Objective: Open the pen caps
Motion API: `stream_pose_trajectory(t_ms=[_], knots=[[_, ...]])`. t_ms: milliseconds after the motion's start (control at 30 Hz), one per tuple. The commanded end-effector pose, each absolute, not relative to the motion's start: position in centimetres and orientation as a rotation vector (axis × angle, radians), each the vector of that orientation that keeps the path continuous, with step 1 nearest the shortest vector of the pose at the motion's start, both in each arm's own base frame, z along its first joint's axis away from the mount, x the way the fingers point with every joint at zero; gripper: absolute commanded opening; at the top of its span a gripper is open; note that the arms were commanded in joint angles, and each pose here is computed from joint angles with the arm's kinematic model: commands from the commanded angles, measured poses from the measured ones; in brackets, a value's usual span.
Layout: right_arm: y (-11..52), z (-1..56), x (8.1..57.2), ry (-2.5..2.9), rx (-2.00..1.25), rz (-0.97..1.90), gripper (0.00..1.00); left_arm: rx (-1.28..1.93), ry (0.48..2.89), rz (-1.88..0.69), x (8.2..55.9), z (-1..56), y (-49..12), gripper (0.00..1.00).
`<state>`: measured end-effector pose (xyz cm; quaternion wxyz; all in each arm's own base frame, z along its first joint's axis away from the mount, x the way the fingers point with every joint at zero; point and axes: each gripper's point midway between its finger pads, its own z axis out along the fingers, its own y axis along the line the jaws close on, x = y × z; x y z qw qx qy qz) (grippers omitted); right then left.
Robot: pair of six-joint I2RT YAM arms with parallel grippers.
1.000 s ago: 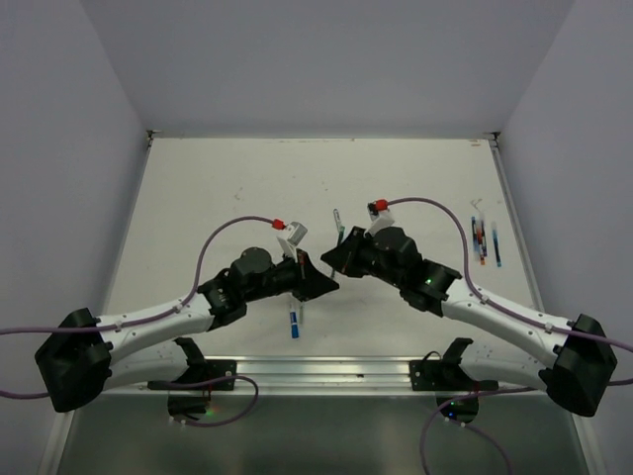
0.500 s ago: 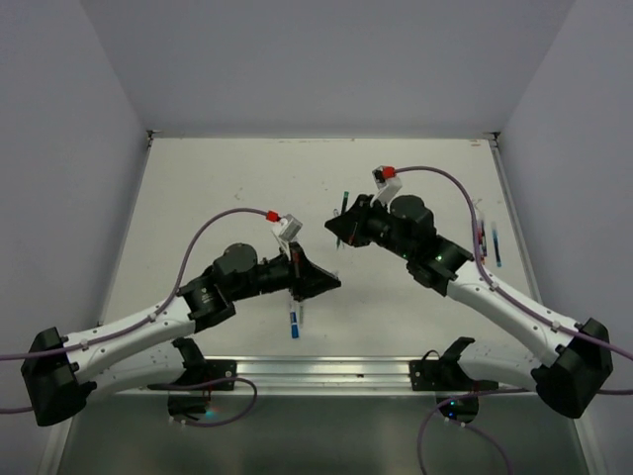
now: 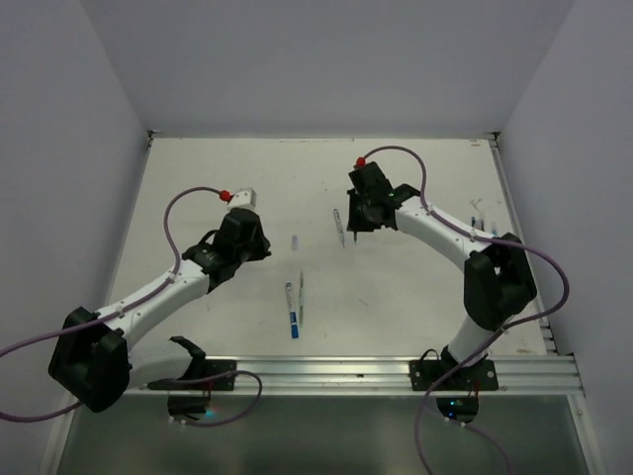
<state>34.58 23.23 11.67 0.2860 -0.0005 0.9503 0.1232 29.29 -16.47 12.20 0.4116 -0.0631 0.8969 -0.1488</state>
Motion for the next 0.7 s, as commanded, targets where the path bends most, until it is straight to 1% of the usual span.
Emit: stream_pose_trajectory(t_ms=[0, 67, 233, 367, 433, 667], knots=[[22.4, 12.3, 36.8, 2.550, -0.032, 0.334, 0.00, -0.149, 2.209, -0.279, 31.5, 12.3, -15.9, 0.00], [22.0, 10.4, 37.6, 2.596, -0.043, 0.329, 0.00, -0.155, 2.233, -0.234, 32.3, 10.8, -15.8, 0.00], [22.1, 8.6, 39.7, 2.617, -0.091, 0.312, 0.00, -0.162, 2.309, -0.165, 33.6, 7.2, -15.7, 0.00], [21.9, 6.6, 40.8, 2.643, -0.106, 0.285, 0.00, -0.147, 2.304, -0.186, 34.5, 6.2, -16.2, 0.00], [22.7, 6.2, 40.8, 2.649, -0.139, 0.340, 0.00, -0.143, 2.299, -0.178, 35.0, 5.9, -16.3, 0.00], [23.0, 4.7, 41.6, 2.651, -0.141, 0.342, 0.00, -0.137, 2.302, -0.163, 36.8, 5.4, -16.5, 0.00]])
